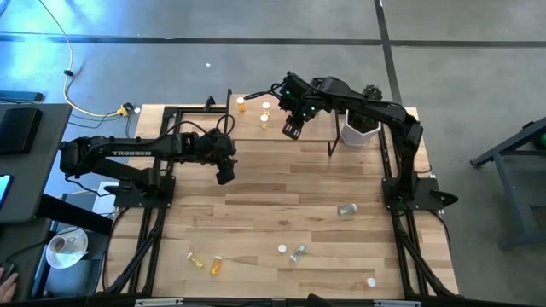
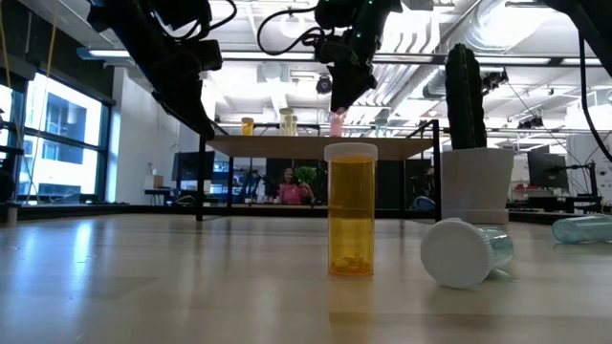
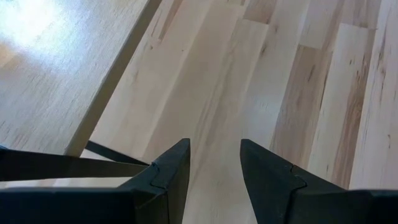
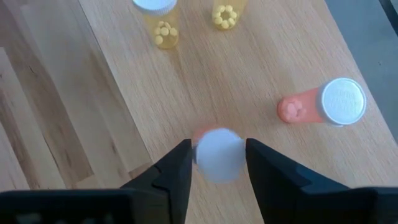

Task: Pick and place medicine bottles onto shelf by color
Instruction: Put the top pink pill bottle on the shelf aligned with the other pink pill bottle

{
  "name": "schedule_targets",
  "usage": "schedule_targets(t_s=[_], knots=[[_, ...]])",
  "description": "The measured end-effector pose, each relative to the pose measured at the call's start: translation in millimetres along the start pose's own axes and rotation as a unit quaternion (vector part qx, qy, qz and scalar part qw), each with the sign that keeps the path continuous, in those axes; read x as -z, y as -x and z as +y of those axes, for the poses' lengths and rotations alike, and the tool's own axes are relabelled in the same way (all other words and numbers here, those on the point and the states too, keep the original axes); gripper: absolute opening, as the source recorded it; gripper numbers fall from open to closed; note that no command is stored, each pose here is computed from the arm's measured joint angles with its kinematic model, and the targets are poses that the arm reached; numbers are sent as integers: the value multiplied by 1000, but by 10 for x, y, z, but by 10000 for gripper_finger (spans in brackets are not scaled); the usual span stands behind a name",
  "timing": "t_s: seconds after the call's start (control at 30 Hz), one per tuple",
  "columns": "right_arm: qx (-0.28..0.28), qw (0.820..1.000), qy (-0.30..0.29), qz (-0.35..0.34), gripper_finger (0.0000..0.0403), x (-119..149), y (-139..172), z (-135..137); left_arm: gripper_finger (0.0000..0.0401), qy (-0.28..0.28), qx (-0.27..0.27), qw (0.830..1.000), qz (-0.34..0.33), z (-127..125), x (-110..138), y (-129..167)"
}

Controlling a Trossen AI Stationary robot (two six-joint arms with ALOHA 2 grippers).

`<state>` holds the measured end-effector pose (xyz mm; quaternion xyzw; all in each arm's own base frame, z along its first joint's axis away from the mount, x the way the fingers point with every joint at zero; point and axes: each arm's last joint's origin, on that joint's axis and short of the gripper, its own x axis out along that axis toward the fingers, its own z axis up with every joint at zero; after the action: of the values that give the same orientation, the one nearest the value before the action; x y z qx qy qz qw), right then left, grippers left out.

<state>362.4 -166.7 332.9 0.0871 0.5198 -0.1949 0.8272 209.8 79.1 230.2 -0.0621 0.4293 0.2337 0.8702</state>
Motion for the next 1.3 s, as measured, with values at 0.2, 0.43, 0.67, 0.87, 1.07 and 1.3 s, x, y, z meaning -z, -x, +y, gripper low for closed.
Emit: schedule_targets(t_s=[0.2, 0.43, 0.67, 0.87, 1.07, 1.3], knots=[[15, 1000, -2, 1, 146, 2, -1, -31, 131, -1, 0, 1000, 0, 0, 0, 0], [27, 1000, -6, 2, 146, 4, -2, -70, 131, -1, 0, 1000, 0, 0, 0, 0], [26, 1000, -5, 2, 146, 3, -2, -57, 131, -1, 0, 1000, 0, 0, 0, 0], [26, 1000, 0, 4, 146, 7, 0, -55, 131, 0, 0, 1000, 0, 0, 0, 0], [24, 1000, 1, 18, 146, 35, 2, -53, 131, -1, 0, 1000, 0, 0, 0, 0], [22, 1000, 5, 18, 146, 36, 6, -19, 131, 0, 0, 1000, 0, 0, 0, 0]])
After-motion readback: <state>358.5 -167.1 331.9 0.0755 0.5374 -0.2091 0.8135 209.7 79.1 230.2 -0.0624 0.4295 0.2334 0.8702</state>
